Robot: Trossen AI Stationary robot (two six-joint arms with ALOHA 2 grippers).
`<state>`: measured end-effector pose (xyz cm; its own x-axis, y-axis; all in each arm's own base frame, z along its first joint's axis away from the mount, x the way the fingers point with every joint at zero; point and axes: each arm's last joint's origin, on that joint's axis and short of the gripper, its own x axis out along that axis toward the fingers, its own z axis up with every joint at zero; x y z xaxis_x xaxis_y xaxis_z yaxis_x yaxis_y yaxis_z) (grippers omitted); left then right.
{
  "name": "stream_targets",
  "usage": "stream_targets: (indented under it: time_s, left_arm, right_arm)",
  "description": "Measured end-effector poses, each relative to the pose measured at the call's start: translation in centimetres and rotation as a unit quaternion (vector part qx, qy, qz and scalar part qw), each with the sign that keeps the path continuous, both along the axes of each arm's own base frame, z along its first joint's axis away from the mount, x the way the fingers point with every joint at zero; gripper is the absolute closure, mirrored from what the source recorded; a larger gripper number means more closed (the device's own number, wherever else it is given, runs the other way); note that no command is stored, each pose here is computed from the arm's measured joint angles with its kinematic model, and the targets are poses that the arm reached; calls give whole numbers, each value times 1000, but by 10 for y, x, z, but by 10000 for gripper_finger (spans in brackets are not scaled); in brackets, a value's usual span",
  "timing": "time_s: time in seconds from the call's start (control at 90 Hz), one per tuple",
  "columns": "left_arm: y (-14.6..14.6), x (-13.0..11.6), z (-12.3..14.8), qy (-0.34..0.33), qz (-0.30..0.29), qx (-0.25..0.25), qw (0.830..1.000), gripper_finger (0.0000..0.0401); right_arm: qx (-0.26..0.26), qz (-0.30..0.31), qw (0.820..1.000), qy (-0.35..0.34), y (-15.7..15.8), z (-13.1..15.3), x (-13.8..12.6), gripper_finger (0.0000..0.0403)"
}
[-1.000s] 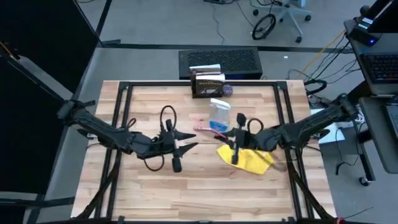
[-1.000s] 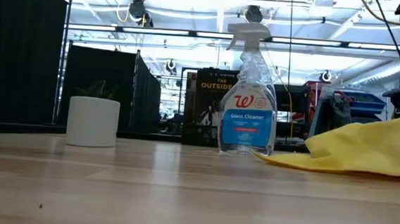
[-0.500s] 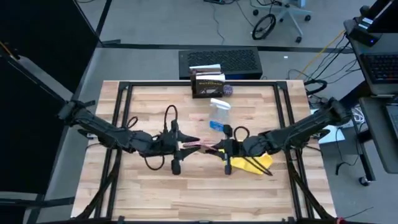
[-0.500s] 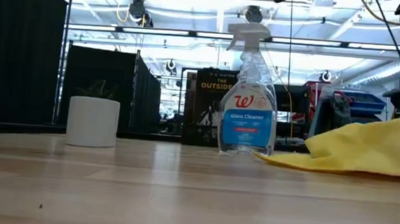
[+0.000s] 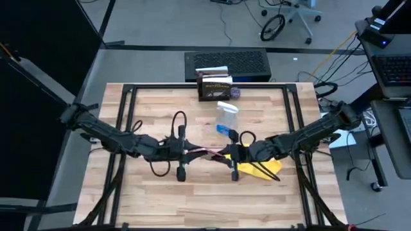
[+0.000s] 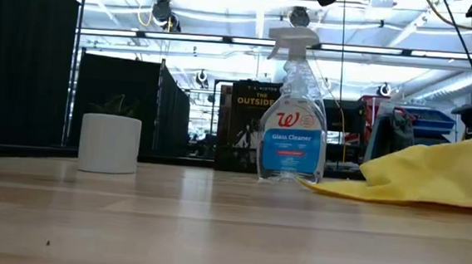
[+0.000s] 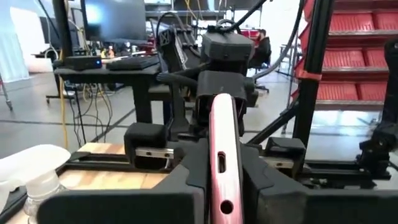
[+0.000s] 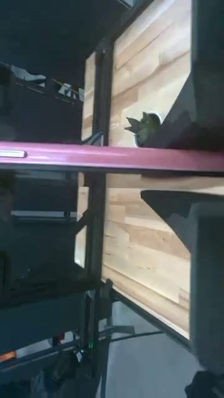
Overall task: Apply microfiber cloth
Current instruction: Spray the back of the cellphone using the spray bottle
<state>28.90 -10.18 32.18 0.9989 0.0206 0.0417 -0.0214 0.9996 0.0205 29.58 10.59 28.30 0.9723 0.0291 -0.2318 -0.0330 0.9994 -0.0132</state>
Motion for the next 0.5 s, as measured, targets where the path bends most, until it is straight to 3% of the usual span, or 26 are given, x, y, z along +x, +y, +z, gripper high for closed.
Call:
stream_targets:
  time_s: [0.233,0.344,0.5]
  left_arm:
    - [-1,0,-7,33,-18,18,999,386]
    - [-6,0,-7,27,-113,51,992,386]
    - [-9,-1,-3,-13,-266,92,959,386]
  right_arm:
    - [15,23,999,37,-2,14,-25,227]
    - [42,61,996,47,-1,23,-39,186]
    - [89,141,983,73,2,24,-45,152]
